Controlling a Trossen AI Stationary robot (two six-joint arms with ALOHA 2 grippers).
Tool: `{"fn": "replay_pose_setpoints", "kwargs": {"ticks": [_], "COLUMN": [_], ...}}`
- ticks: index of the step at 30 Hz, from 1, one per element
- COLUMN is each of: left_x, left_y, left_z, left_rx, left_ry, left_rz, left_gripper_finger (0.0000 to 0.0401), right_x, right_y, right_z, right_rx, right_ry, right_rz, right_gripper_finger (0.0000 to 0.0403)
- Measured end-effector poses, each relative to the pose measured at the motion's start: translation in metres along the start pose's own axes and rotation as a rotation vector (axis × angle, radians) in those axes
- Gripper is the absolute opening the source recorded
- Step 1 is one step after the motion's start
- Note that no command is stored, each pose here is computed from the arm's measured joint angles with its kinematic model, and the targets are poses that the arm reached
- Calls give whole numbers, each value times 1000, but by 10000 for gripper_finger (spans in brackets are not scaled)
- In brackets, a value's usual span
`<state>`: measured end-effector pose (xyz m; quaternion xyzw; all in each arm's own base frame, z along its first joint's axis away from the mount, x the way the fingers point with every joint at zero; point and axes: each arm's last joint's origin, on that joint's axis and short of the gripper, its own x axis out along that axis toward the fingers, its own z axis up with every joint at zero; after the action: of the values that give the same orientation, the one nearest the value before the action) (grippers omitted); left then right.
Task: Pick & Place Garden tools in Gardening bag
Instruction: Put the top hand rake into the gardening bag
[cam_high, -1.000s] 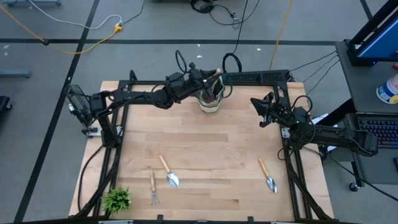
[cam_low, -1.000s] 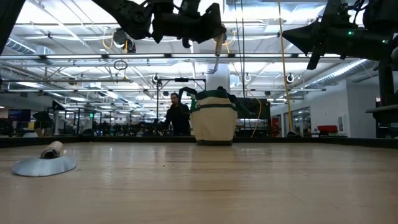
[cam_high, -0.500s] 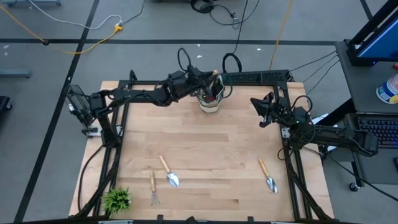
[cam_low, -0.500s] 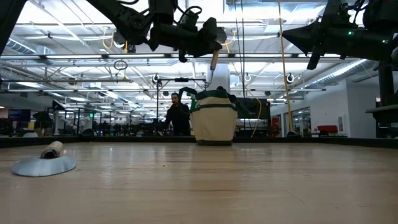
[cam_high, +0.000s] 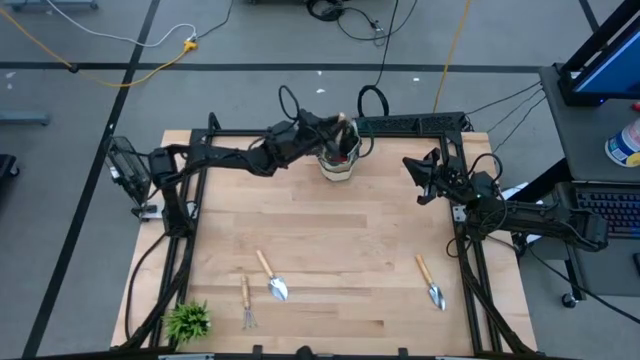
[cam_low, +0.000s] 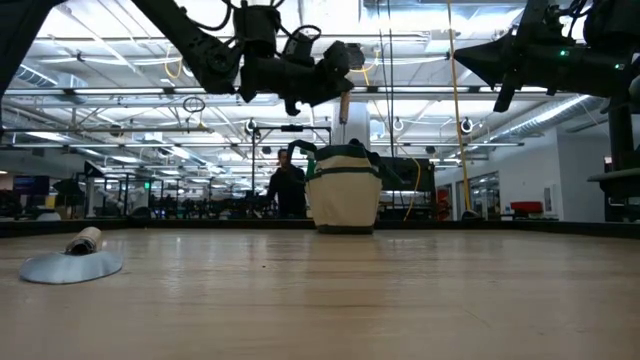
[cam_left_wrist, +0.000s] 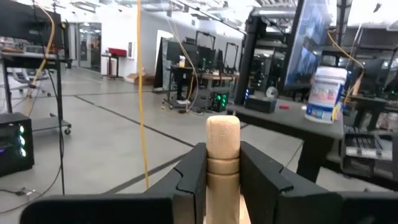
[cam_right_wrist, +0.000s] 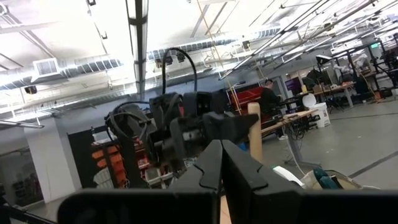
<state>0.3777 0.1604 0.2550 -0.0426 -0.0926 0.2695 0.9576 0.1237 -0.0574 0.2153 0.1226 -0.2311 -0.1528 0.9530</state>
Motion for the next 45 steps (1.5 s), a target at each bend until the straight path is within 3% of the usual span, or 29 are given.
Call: {"fn": "replay_pose_setpoints", "kwargs": {"ticks": [15, 28, 37, 45], "left_x": [3, 1, 3, 1], "left_y": [-3, -6, -8, -5], "left_z": [-35, -43, -33, -43], "left_rx": [9, 100, 70, 55], "left_ry": [133, 220, 120, 217], "left_rz": [40, 32, -9, 19], "left_gripper_finger": [81, 81, 81, 81], "right_x": [0, 0, 0, 0], "right_y": [0, -2, -2, -2], "right_z": [-1, -3, -3, -2], "right_rx": [2, -5, -5, -5], "right_ry": [11, 20, 19, 18], "right_rz": [-5, -37, -37, -37], "right_gripper_finger": [0, 0, 0, 0]}}
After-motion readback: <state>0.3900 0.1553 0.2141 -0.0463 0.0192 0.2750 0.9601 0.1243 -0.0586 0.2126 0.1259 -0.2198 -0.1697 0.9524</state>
